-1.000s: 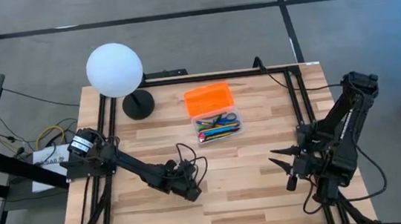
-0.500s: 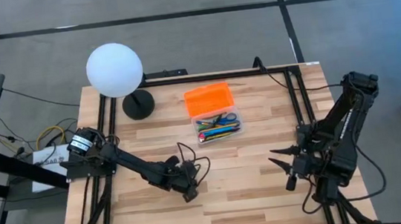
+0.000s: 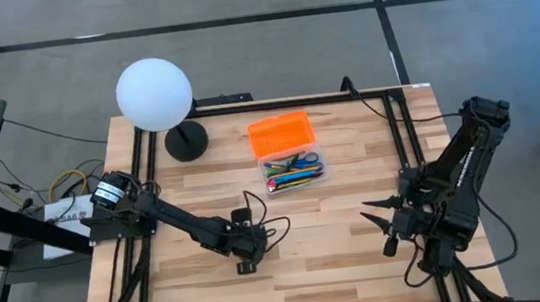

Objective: Pick & place school supplies into a supply box
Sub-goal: Put the green crayon into the orange supply box

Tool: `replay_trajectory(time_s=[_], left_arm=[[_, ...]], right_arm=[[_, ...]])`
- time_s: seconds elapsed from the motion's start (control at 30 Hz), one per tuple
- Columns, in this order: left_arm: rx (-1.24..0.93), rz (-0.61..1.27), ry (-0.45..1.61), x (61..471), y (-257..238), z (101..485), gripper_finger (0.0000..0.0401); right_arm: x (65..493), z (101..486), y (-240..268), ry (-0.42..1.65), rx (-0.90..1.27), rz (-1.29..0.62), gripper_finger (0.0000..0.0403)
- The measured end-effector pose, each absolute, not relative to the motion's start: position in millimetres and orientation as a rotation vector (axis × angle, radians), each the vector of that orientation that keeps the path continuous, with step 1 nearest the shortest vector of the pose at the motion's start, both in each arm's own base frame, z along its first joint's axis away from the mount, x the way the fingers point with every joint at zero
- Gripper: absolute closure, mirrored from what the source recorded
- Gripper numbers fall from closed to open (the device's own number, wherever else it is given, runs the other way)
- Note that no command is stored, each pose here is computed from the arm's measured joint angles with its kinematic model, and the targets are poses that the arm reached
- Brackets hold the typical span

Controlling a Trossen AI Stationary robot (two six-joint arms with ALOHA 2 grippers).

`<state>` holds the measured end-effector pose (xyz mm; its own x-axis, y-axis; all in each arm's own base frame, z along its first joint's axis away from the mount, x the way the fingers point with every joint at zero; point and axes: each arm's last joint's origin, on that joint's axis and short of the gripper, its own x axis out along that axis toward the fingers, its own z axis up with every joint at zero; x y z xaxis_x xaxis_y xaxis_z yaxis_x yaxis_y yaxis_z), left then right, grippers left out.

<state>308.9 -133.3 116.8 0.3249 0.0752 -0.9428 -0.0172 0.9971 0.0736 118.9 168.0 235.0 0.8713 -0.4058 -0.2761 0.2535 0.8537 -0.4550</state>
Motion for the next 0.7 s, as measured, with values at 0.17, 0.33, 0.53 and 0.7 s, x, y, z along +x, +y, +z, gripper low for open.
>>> replay_trajectory(time_s=[0.17,0.33,0.53,0.7], left_arm=[[-0.088,0.054,1.276,313.6,-122.6,117.6,0.0367],[-0.207,0.013,1.313,319.3,-108.0,118.6,0.0369],[-0.161,-0.027,1.31,321.9,-101.0,118.8,0.0373],[-0.039,-0.066,1.292,324.1,-100.3,120.8,0.0385]], right_arm=[[119.0,235.0,168.2,0.375,-0.418,-0.355,0.029],[119.5,235.1,169.2,0.372,-0.404,-0.353,0.029],[119.7,234.9,169.8,0.379,-0.395,-0.348,0.029],[119.7,234.8,169.8,0.382,-0.401,-0.346,0.029]])
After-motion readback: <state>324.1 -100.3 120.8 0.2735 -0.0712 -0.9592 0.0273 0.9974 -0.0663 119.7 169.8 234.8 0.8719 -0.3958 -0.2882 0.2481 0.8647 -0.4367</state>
